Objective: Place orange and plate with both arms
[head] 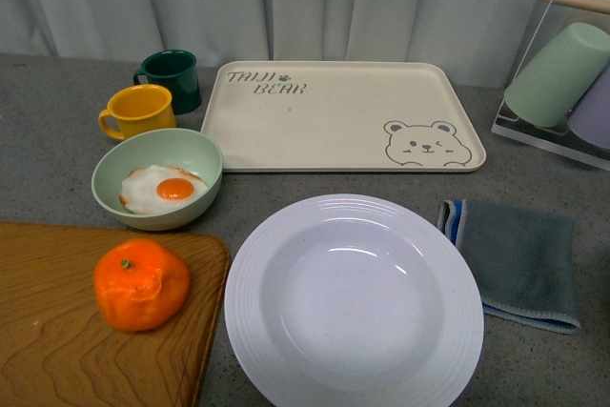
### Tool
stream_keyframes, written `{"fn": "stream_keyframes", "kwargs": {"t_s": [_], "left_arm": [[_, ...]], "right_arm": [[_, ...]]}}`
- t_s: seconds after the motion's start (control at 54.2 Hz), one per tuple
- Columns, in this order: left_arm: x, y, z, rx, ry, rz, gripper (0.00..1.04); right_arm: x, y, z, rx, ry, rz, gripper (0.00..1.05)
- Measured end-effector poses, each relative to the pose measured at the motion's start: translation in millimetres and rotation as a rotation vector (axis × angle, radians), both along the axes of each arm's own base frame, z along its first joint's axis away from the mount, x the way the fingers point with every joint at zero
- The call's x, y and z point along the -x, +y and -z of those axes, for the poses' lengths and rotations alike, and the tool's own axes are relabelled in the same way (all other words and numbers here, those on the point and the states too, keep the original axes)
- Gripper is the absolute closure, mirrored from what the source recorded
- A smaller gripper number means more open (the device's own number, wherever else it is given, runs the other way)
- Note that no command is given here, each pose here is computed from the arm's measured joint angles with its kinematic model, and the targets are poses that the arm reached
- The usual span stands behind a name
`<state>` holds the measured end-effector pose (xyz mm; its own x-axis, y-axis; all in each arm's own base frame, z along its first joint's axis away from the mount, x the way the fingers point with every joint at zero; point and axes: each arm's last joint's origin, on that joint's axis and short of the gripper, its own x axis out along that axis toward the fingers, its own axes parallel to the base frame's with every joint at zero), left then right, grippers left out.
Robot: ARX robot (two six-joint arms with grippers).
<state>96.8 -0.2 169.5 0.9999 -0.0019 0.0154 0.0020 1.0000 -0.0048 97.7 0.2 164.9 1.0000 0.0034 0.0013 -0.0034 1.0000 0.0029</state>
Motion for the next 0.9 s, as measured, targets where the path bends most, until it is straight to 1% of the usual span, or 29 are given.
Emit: {"fn": "stream_keyframes", "kwargs": {"t_s": [0.903], "left_arm": [[0.0,0.0,0.0,0.0,0.0,0.0,0.07]], "right_arm": [[0.0,0.0,0.0,0.0,0.0,0.0,0.09]]}}
